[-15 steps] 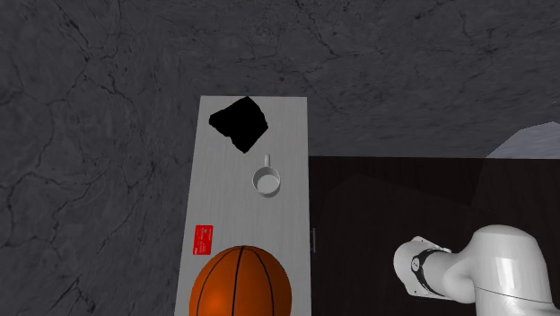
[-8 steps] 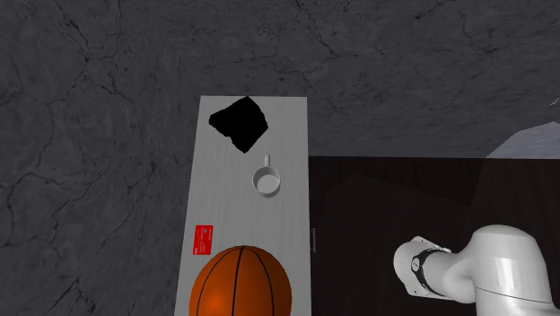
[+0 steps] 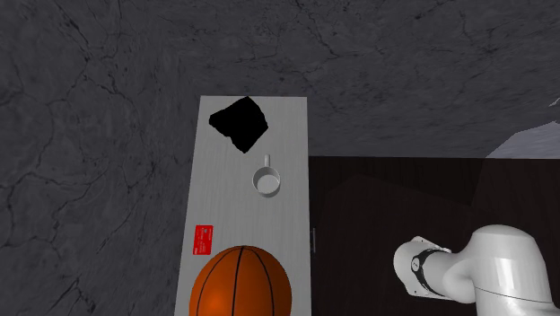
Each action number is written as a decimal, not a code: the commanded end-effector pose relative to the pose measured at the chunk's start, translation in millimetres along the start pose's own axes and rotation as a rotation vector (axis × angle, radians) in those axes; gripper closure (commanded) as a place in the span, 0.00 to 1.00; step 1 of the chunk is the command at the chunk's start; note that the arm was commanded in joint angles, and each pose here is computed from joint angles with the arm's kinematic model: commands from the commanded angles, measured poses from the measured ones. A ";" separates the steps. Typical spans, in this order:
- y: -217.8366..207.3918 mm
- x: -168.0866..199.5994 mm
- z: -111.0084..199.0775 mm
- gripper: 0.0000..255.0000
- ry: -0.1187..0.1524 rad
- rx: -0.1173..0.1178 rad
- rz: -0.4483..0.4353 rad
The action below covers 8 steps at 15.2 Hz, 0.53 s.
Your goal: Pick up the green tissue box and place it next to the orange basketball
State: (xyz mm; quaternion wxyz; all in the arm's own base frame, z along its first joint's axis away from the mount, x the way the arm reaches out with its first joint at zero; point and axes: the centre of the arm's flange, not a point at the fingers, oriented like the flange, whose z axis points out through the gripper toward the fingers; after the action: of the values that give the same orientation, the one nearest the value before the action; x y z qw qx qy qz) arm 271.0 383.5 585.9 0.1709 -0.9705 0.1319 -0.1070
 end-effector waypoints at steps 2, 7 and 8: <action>6.0 -2.0 14.6 1.00 0.000 0.000 0.000; 15.5 -6.3 38.9 1.00 0.000 0.000 0.000; 17.4 -7.2 43.7 1.00 0.000 0.000 0.000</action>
State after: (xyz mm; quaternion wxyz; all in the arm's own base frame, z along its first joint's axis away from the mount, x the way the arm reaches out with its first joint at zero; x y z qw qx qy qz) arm 271.5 383.4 545.2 0.1709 -0.9705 0.1319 -0.1069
